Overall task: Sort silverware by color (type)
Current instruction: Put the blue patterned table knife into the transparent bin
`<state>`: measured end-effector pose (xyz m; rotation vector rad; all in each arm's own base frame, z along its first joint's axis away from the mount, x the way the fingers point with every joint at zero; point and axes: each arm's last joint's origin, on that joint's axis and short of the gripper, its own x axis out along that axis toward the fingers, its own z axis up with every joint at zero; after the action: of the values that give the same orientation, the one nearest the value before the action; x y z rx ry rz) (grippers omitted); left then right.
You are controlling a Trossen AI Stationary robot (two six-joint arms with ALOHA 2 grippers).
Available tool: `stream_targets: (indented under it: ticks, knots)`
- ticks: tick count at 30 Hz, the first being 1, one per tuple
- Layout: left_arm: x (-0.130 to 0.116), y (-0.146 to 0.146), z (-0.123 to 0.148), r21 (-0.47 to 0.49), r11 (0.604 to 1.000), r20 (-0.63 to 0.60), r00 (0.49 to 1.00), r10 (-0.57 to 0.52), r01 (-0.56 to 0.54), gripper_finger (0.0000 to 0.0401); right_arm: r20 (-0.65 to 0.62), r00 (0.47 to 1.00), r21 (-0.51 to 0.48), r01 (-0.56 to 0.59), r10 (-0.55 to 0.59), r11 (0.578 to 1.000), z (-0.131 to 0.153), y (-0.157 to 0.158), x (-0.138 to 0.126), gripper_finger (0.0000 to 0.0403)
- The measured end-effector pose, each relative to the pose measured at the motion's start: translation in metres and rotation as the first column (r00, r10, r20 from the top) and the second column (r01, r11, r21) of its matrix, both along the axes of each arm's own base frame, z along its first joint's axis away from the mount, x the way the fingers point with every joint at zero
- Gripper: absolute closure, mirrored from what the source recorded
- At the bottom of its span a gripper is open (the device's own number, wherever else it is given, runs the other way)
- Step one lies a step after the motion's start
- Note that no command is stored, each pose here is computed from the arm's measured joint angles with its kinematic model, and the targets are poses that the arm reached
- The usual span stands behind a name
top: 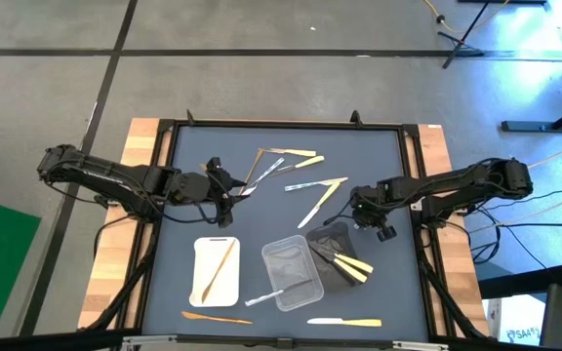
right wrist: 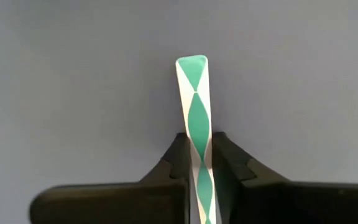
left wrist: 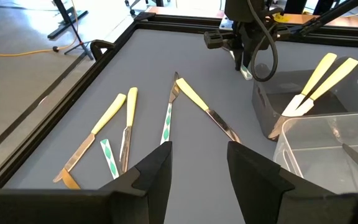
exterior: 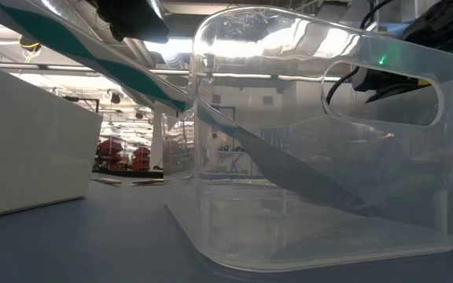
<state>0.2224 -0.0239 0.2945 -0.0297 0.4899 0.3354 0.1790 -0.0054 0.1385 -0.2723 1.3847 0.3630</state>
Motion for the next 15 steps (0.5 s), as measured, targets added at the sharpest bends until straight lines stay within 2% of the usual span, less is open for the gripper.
stream_targets:
  ticks: [15]
  knots:
    - [0.0000,0.0000,0.0000,0.000,1.000,0.000,1.000,0.000,0.000,0.0252,0.006,1.000,-0.043,0.009,-0.009,0.999,0.0009,-0.0012,0.0008,0.0384]
